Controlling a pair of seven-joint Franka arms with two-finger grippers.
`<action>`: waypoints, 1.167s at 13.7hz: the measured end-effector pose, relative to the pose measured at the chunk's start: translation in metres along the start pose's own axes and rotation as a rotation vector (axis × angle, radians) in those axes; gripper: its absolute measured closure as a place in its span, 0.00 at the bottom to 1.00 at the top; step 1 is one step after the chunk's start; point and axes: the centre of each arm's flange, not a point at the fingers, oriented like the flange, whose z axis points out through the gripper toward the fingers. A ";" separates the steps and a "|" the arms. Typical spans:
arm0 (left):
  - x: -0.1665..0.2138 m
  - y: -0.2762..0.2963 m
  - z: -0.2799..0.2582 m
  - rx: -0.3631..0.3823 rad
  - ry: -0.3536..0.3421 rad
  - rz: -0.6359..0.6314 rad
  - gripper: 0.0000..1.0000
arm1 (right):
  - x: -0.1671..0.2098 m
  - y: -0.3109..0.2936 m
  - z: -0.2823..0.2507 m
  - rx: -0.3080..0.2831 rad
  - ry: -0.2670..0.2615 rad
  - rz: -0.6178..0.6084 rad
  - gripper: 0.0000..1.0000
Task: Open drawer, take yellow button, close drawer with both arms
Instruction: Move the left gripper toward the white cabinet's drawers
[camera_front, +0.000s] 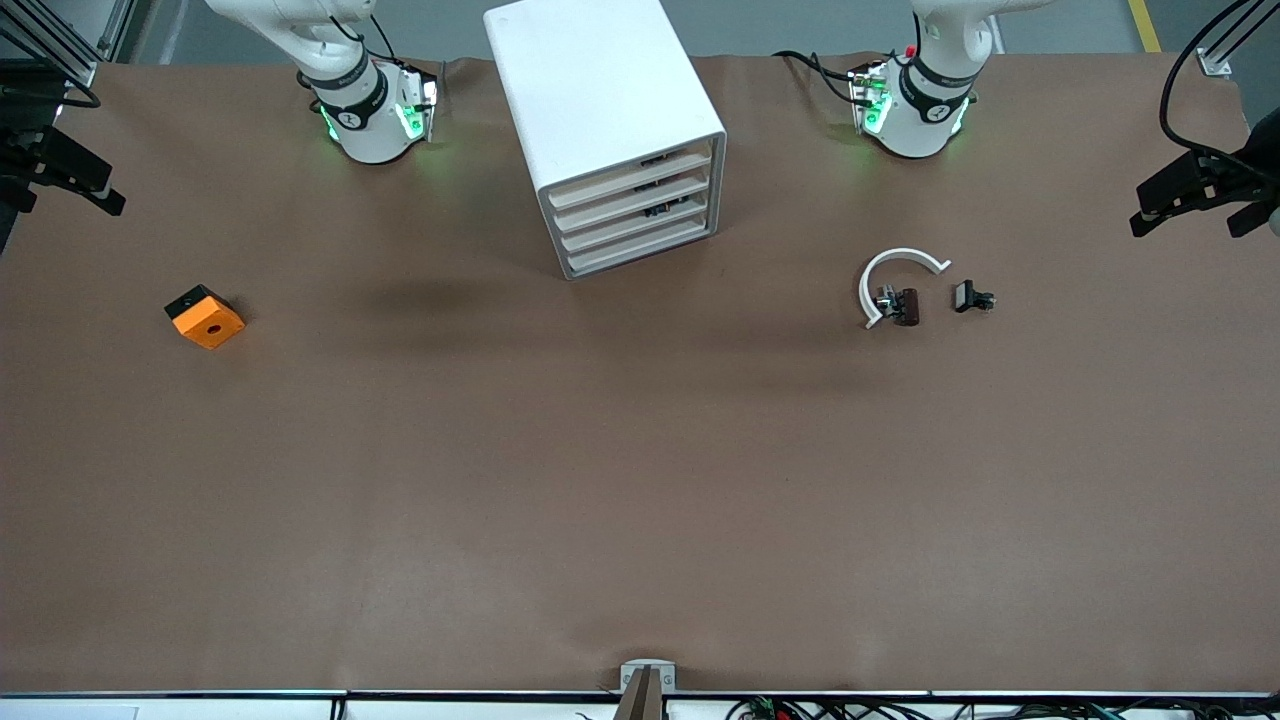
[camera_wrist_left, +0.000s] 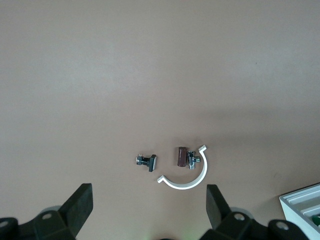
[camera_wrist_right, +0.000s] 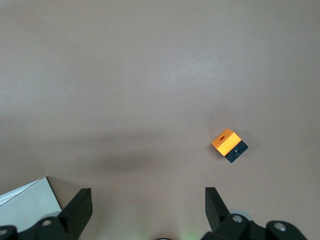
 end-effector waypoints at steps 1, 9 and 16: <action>0.001 0.000 0.002 -0.001 -0.005 0.000 0.00 | 0.000 0.000 0.000 0.000 0.000 0.000 0.00; 0.020 0.012 0.036 0.035 -0.076 -0.006 0.00 | 0.000 0.000 0.002 0.000 -0.005 0.000 0.00; 0.064 0.109 0.149 0.093 -0.219 -0.406 0.00 | 0.000 0.000 0.004 0.000 -0.007 0.000 0.00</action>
